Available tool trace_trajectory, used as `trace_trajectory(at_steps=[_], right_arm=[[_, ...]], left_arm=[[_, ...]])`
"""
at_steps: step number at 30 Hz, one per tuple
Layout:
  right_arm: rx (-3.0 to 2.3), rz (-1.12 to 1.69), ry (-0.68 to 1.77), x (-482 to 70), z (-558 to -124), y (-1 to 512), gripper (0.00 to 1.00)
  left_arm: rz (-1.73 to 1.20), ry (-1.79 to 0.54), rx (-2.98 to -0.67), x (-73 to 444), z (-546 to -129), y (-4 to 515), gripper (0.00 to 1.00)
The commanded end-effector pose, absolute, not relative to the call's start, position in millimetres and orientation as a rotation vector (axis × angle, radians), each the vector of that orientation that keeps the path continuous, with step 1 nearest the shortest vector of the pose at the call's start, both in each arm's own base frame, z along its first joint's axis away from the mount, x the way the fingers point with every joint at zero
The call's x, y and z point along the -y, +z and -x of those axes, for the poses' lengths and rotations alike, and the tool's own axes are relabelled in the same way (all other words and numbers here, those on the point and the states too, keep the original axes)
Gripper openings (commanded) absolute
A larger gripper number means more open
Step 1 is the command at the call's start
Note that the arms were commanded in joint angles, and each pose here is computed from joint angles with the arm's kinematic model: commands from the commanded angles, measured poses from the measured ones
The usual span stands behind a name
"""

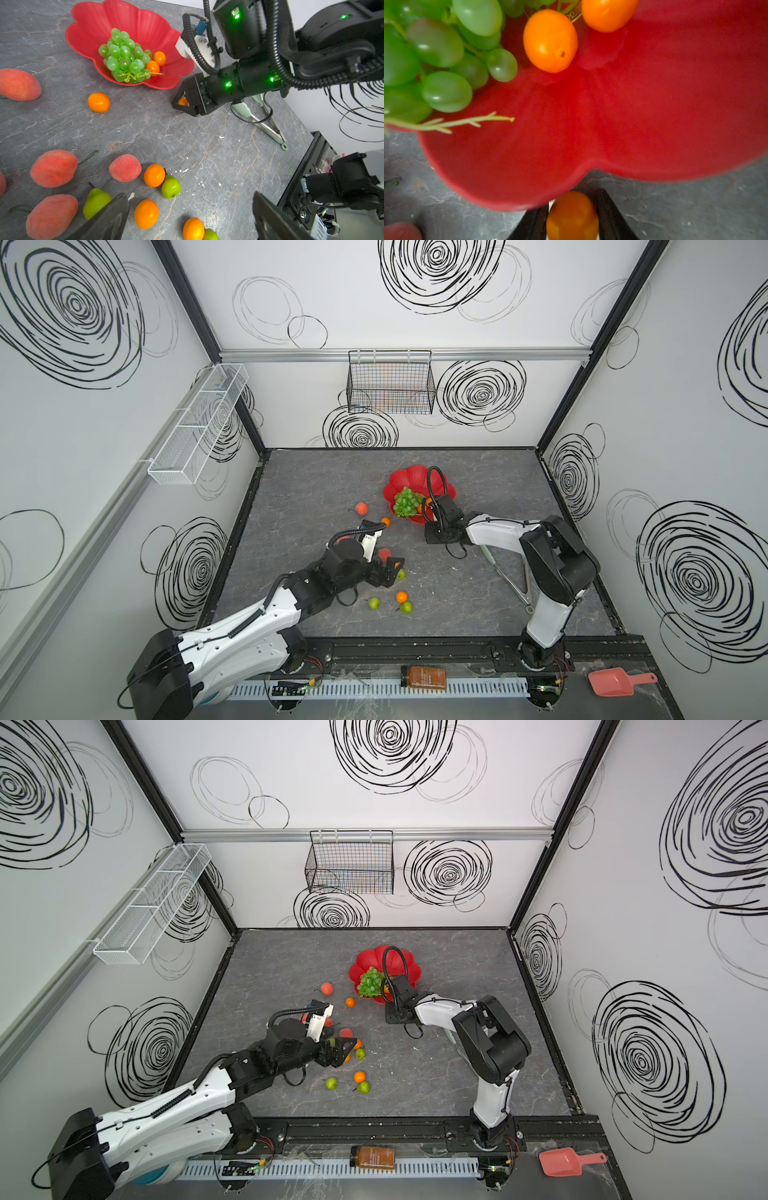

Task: Place and organize the fake fruits in the fruit bowl
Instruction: 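Lift the kumquat over the red bowl with the right gripper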

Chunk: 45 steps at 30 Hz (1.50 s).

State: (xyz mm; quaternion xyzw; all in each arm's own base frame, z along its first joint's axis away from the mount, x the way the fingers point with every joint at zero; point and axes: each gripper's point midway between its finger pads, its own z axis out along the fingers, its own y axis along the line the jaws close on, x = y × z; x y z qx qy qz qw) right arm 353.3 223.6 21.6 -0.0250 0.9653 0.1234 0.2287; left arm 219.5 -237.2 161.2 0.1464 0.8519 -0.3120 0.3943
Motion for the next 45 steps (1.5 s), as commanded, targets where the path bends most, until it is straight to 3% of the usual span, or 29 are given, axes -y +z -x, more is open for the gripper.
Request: trace_trajectory(at_steps=[1,16,29,35,45], right_arm=[[-2.672,0.059,0.327,-217,-345,24,0.39],[-2.557,0.015,0.353,-188,-319,87,0.34],[-2.439,-0.015,0.388,-178,-365,152,0.34],[-2.449,0.009,0.365,-184,-394,149,0.34],[-2.574,0.037,0.313,-200,-426,99,0.33]], left_arm=[[-0.354,-0.813,-2.127,238,-220,168,0.96],[-0.389,-0.822,-2.089,247,-225,184,0.96],[-0.433,-0.806,-2.004,256,-269,228,0.96],[-0.44,-0.797,-1.969,255,-299,240,0.96],[-0.338,-0.816,-2.01,222,-331,223,0.96]])
